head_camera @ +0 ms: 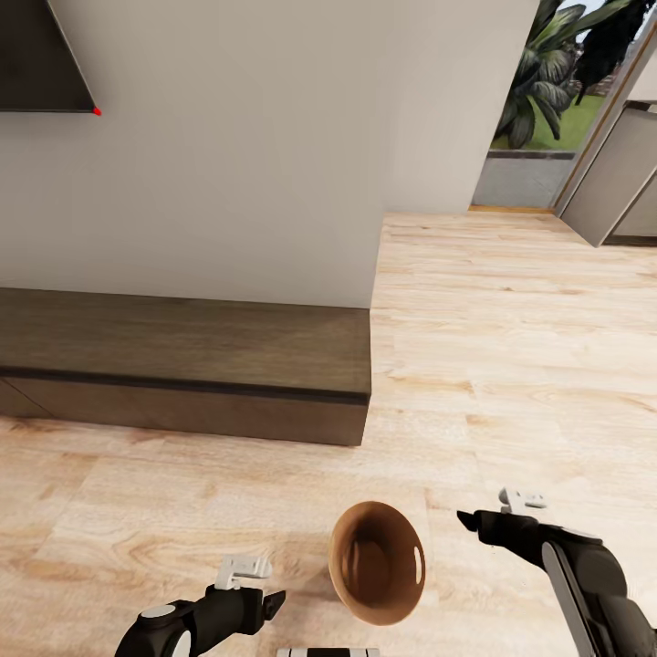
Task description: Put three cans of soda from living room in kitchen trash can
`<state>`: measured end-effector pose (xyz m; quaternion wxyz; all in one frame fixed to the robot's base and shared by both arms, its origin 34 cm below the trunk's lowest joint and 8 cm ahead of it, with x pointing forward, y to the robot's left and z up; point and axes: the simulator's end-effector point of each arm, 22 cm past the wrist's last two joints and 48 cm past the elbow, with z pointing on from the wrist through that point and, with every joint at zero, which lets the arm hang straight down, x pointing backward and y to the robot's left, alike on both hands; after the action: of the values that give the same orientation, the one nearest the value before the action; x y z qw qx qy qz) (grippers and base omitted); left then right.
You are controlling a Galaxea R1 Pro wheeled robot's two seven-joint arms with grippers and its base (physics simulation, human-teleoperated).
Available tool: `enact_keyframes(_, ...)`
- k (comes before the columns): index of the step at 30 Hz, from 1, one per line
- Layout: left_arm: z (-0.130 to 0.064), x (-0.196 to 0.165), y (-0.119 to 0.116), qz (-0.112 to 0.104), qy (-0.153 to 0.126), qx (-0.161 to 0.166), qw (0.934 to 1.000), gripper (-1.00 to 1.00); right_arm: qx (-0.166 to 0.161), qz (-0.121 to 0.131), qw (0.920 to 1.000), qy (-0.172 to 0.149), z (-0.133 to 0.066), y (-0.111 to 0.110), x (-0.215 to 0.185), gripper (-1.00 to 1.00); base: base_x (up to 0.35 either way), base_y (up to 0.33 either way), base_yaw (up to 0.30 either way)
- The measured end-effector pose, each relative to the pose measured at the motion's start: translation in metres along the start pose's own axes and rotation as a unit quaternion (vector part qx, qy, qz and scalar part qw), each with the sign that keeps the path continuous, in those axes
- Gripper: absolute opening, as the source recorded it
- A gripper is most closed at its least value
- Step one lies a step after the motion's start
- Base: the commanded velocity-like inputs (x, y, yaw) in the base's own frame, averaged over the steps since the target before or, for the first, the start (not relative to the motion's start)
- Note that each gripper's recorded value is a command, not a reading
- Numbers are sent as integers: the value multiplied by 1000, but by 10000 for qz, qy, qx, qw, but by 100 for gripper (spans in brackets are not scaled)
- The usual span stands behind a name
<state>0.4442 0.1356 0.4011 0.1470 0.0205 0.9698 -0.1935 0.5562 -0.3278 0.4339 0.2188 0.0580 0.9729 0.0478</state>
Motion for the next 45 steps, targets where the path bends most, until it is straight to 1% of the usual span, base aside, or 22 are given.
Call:
enact_keyframes(6, 0, 0, 0, 0, 0, 2, 10000, 100, -109, 75, 9999, -4, 7, 7, -8, 100, 0, 0, 0)
enact_keyframes(8, 0, 0, 0, 0, 0, 3, 10000, 100, -207, 198, 9995, 112, 16, 10, -4, 100, 0, 0, 0)
enact_keyframes(10, 0, 0, 0, -1, 0, 3, 10000, 100, -310, 362, 9984, 314, 28, 13, 8, 100, 0, 0, 0)
enact_keyframes(11, 0, 0, 0, 0, 0, 3, 10000, 100, -335, 403, 9980, 367, 32, 14, 12, 100, 0, 0, 0)
enact_keyframes(12, 0, 0, 0, 0, 0, 3, 10000, 100, -402, 507, 9966, 515, 40, 16, 21, 100, 0, 0, 0)
enact_keyframes(14, 0, 0, 0, 0, 0, 3, 10000, 100, -451, 579, 9954, 612, 47, 18, 26, 100, 0, 0, 0)
enact_keyframes(16, 0, 0, 0, 1, 0, 2, 10000, 100, -482, 616, 9949, 633, 51, 19, 27, 100, 0, 0, 0)
enact_keyframes(19, 0, 0, 0, 0, 0, 3, 10000, 100, -487, 629, 9949, 621, 54, 19, 29, 100, 0, 0, 0)
enact_keyframes(21, 0, 0, 0, -1, 0, 4, 10000, 100, -514, 587, 9943, 721, 65, 24, 41, 100, 0, 0, 0)
enact_keyframes(25, 0, 0, 0, -3, -2, 6, 10000, 100, -618, 452, 9937, 817, 86, 42, 53, 100, 0, 0, 0)
enact_keyframes(29, 0, 0, 0, -2, -3, 5, 10000, 100, -654, 445, 9927, 908, 100, 49, 63, 100, 0, 0, 0)
enact_keyframes(33, 0, 0, 0, 0, -2, 3, 10000, 100, -741, 471, 9918, 930, 104, 62, 68, 100, 0, 0, 0)
enact_keyframes(36, 0, 0, 0, 0, -6, 1, 10000, 100, -776, 480, 9913, 953, 105, 69, 71, 100, 0, 0, 0)
enact_keyframes(39, -1, -1, 3, -20, -15, -17, 10000, 100, -758, 483, 9905, 1040, 107, 69, 79, 100, 0, 0, 0)
enact_keyframes(40, -1, -1, 4, -36, -21, -33, 10000, 100, -736, 454, 9906, 1057, 108, 68, 82, 100, 0, 0, 0)
enact_keyframes(42, -2, -2, 9, -78, -36, -70, 9999, 100, -661, 263, 9918, 1064, 117, 66, 90, 100, 0, 0, 0)
enact_keyframes(45, -3, -2, 10, -90, -40, -81, 9999, 100, -638, 219, 9914, 1121, 121, 65, 96, 100, 0, 0, 0)
